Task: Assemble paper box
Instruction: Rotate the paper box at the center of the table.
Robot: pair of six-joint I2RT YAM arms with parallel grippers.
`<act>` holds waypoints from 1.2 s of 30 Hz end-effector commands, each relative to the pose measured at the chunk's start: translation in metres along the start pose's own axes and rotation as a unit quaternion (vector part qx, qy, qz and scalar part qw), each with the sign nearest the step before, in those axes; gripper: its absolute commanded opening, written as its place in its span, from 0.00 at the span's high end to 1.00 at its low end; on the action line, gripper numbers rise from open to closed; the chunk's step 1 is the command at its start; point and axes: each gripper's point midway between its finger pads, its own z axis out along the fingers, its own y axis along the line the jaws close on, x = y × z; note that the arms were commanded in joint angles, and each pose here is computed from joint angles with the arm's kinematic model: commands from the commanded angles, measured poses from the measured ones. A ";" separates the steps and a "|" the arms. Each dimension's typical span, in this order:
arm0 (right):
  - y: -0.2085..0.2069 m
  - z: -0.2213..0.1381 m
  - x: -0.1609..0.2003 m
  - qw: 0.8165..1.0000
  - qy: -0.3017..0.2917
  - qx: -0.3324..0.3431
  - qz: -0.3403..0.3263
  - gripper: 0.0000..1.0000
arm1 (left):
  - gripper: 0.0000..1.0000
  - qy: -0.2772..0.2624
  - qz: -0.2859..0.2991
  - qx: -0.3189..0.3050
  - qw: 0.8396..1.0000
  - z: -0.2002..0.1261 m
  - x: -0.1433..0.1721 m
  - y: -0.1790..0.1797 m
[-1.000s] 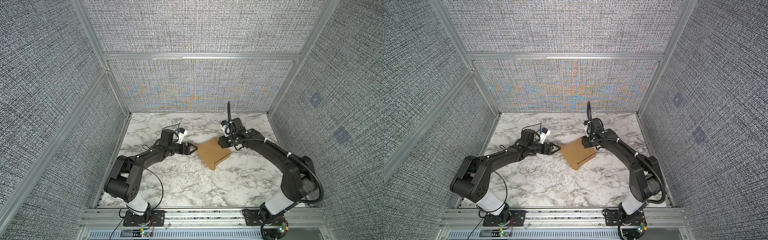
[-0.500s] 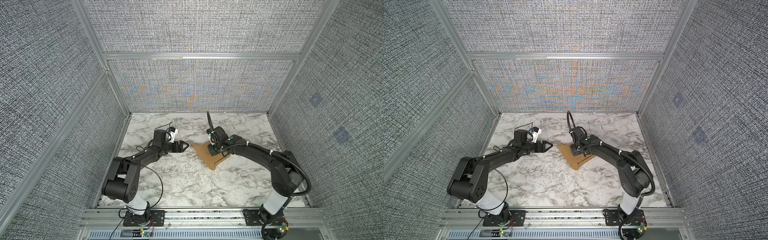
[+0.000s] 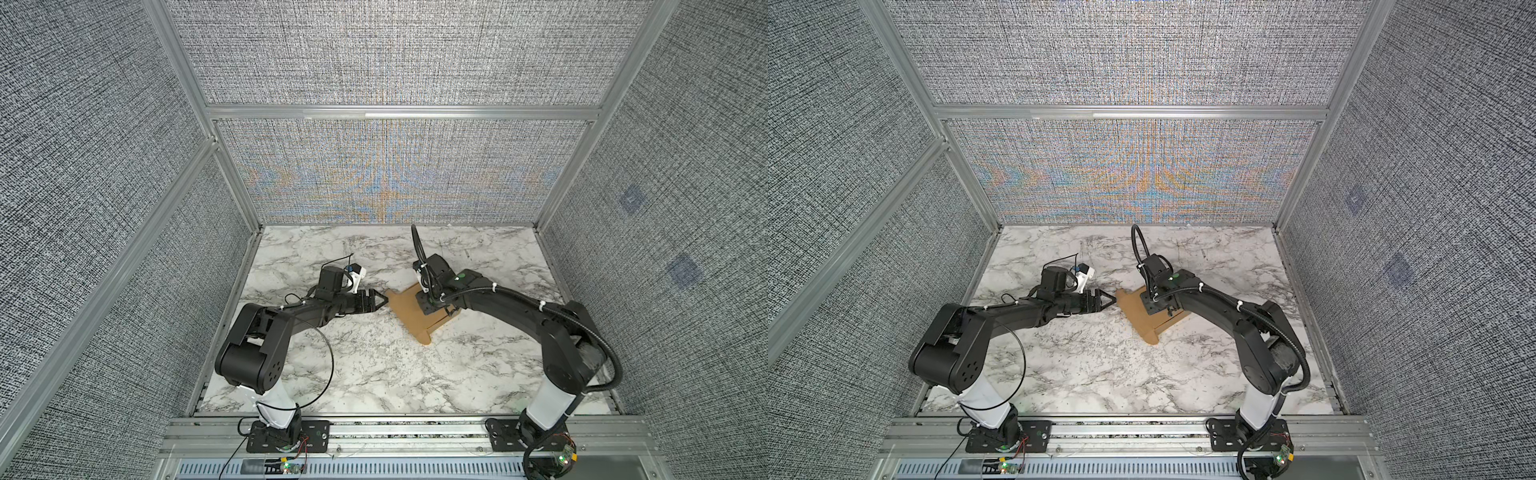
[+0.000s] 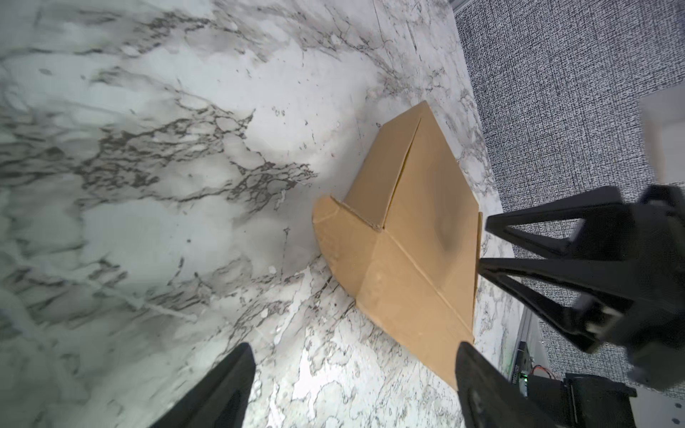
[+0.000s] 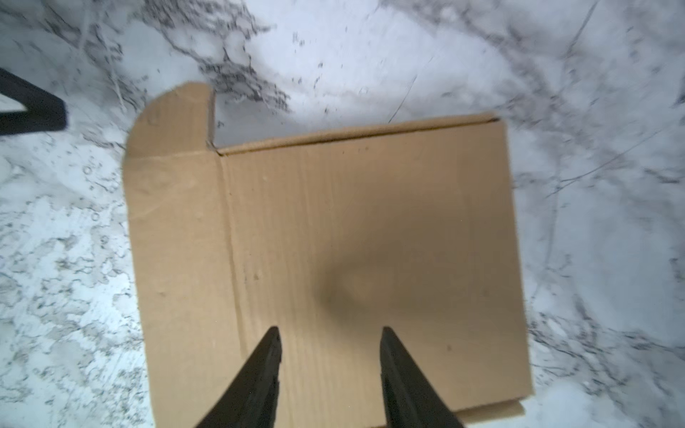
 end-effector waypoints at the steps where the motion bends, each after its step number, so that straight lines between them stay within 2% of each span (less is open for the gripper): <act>1: 0.008 -0.022 0.004 0.999 -0.006 0.025 -0.024 0.50 | 0.17 -0.019 0.015 0.017 1.000 0.000 -0.016 -0.010; 4: 0.000 -0.029 0.016 0.999 -0.013 0.046 0.002 0.49 | 0.23 -0.029 0.063 0.006 0.998 -0.005 -0.036 -0.010; 6: -0.014 -0.026 0.029 0.998 -0.015 0.046 0.043 0.50 | 0.32 -0.014 0.111 -0.008 0.994 -0.005 -0.050 -0.014; 8: -0.022 -0.025 0.038 0.996 -0.011 0.036 0.080 0.50 | 0.37 0.007 0.144 0.000 0.990 -0.003 -0.053 -0.025; 11: -0.029 -0.025 0.046 0.994 -0.011 0.023 0.109 0.53 | 0.40 0.028 0.242 0.030 0.969 -0.004 -0.051 -0.058; 14: -0.031 -0.027 0.049 0.992 -0.013 0.002 0.128 0.57 | 0.47 0.052 0.390 0.041 0.919 -0.007 -0.045 -0.085; 16: -0.023 -0.028 0.053 0.990 -0.012 -0.024 0.139 0.59 | 0.47 0.069 0.488 0.048 0.869 -0.010 -0.039 -0.092; 18: -0.010 -0.030 0.058 0.985 -0.018 -0.062 0.161 0.65 | 0.46 0.081 0.571 0.009 0.817 -0.009 -0.043 -0.080; 19: -0.004 -0.030 0.063 0.981 -0.021 -0.079 0.176 0.71 | 0.44 0.083 0.595 -0.009 0.799 -0.007 -0.047 -0.075; 20: 0.003 -0.027 0.073 0.976 -0.019 -0.097 0.195 0.75 | 0.42 0.085 0.614 -0.026 0.784 -0.005 -0.054 -0.071; 21: 0.012 -0.026 0.077 0.971 -0.023 -0.118 0.207 0.80 | 0.41 0.088 0.619 -0.032 0.779 -0.003 -0.059 -0.070; 23: 0.027 -0.025 0.085 0.961 -0.031 -0.149 0.232 0.88 | 0.41 0.102 0.605 -0.023 0.789 0.003 -0.062 -0.071; 25: 0.038 -0.021 0.093 0.957 -0.038 -0.156 0.241 0.91 | 0.41 0.109 0.590 0.004 0.800 0.008 -0.051 -0.077; 26: 0.041 -0.017 0.097 0.956 -0.038 -0.155 0.245 0.91 | 0.41 0.111 0.592 0.015 0.798 0.010 -0.041 -0.080; 27: 0.043 -0.014 0.100 0.956 -0.037 -0.152 0.249 0.92 | 0.41 0.116 0.602 0.022 0.790 0.012 -0.032 -0.082; 30: 0.052 -0.004 0.101 0.953 -0.037 -0.160 0.253 0.92 | 0.39 0.153 0.665 0.049 0.730 0.014 0.002 -0.085; 31: 0.054 -0.001 0.100 0.953 -0.038 -0.162 0.253 0.92 | 0.38 0.168 0.680 0.078 0.709 0.011 0.018 -0.086; 33: 0.058 0.003 0.099 0.953 -0.042 -0.164 0.251 0.92 | 0.35 0.189 0.695 0.130 0.682 0.002 0.039 -0.091; 36: 0.058 0.007 0.096 0.951 -0.054 -0.165 0.257 0.92 | 0.35 0.176 0.688 0.142 0.689 0.002 0.044 -0.101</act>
